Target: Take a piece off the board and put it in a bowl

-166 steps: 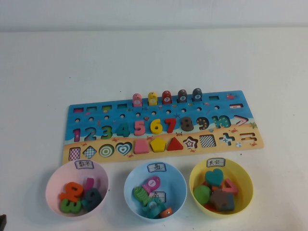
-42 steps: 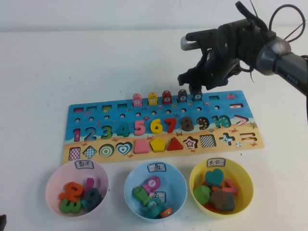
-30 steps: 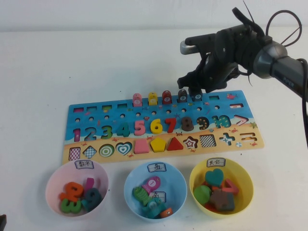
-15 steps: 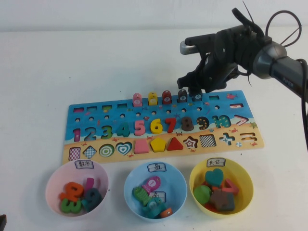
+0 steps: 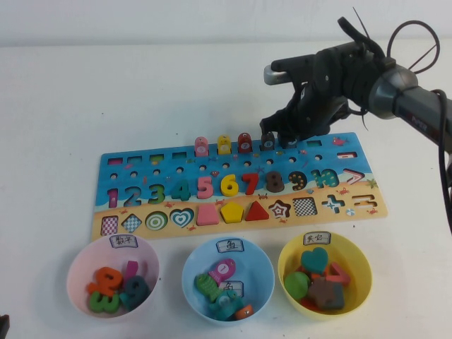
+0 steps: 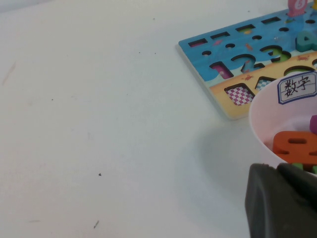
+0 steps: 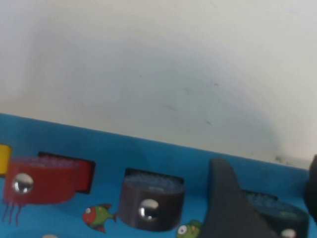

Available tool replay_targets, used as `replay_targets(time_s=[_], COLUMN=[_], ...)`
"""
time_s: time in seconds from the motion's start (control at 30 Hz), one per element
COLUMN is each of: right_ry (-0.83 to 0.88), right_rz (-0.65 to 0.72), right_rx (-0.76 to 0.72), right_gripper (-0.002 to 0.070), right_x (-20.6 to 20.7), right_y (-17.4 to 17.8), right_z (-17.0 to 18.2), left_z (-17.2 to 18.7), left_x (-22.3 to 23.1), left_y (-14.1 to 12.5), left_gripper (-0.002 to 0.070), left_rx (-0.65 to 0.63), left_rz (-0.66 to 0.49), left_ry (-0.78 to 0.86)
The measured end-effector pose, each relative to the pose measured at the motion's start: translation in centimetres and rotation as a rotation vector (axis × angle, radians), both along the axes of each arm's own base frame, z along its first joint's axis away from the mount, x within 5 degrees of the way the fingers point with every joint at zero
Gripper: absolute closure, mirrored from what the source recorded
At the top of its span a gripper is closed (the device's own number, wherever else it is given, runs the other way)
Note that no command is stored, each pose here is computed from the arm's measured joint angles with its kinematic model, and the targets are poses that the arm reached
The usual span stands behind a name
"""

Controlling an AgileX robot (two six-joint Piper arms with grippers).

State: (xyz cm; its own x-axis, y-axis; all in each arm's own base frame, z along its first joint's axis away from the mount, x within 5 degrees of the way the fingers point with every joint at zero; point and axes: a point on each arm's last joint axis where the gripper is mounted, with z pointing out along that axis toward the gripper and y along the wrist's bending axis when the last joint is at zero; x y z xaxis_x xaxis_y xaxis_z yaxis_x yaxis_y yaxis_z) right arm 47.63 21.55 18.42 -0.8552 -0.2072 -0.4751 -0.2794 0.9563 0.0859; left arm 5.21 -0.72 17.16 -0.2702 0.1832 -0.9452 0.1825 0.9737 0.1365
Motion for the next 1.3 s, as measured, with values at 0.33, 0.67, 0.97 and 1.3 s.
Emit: replay_targets(time_s=[0.33, 0.67, 0.97, 1.3], right_ry=[0.007, -0.059, -0.016, 0.069], right_rz=[-0.002, 0.023, 0.039, 0.159], right_rx=[0.01, -0.018, -0.053, -0.077], right_gripper=[0.0479, 0.048, 0.048, 0.048], right_x=[-0.1, -0.7, -4.0, -11.6], right_y=[0.0, -0.6, -1.2, 0.9], right_z=[0.2, 4.0, 9.7, 12.1], left_z=[0.0, 0.0, 0.0, 0.0], left_x=[0.0, 0.0, 0.0, 0.0], left_y=[0.0, 0.0, 0.0, 0.0], left_gripper=[0.068, 0.068, 0.068, 0.068], left_rx=[0.0, 0.0, 0.0, 0.0], left_rz=[0.0, 0.0, 0.0, 0.0], left_ry=[0.0, 0.0, 0.0, 0.0])
